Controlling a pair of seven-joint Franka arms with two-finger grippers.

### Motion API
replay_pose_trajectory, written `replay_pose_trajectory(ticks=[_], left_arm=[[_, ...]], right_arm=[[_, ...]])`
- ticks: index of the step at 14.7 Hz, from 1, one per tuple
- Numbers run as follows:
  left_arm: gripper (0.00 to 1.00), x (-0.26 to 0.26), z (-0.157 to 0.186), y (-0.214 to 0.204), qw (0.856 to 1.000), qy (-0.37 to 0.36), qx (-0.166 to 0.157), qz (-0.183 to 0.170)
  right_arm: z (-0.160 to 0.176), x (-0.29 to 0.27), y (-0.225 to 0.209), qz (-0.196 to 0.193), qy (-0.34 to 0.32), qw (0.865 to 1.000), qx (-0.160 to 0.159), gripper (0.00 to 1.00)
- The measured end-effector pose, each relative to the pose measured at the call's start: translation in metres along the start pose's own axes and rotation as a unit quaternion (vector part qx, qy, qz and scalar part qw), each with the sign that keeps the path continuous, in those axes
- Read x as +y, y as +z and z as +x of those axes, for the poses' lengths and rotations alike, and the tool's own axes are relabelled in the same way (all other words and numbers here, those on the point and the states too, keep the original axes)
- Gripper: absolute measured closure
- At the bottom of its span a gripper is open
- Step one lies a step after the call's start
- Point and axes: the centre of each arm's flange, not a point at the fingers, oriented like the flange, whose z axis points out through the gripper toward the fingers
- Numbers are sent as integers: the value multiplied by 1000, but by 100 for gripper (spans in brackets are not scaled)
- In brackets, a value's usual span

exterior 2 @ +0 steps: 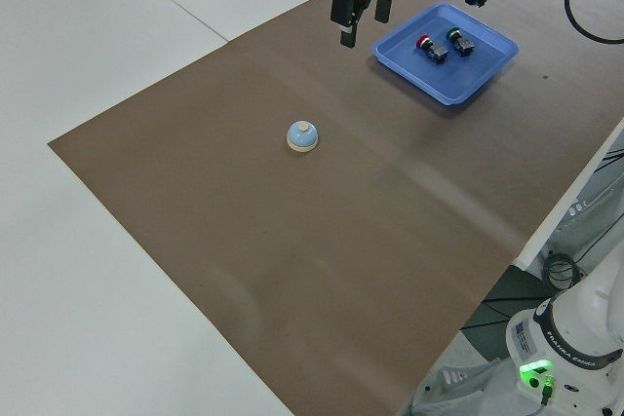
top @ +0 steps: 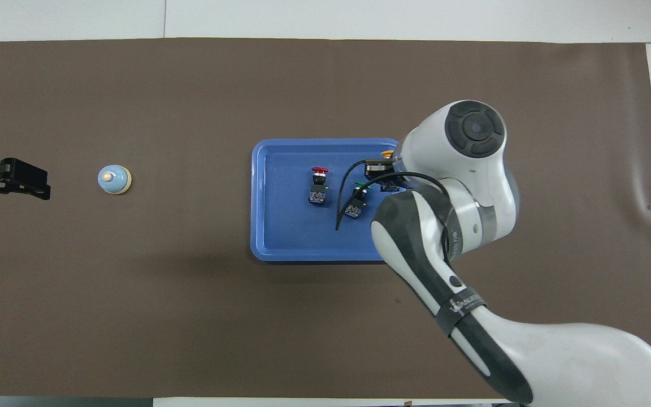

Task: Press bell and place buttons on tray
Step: 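Carry the yellow button into the tray and release it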

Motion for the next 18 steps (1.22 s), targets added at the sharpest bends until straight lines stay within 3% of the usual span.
replay_pose_trajectory(ticks=[5, 12, 14, 16, 18], left_arm=[[0, 0, 0, 0, 1000, 0, 0, 0], [0, 0, 0, 0, 1000, 0, 0, 0], [0, 0, 0, 0, 1000, 0, 0, 0], [0, 0, 0, 0, 1000, 0, 0, 0], [0, 0, 0, 0, 1000, 0, 0, 0]], right_arm=[[-67, -136, 48, -3, 34, 999, -12, 59], [-58, -155, 92, -11, 37, 999, -13, 59], [-58, -154, 93, -27, 31, 999, -16, 44], [-54, -155, 79, -48, 20, 999, -13, 22], [-40, -153, 54, -53, 16, 998, 6, 2]])
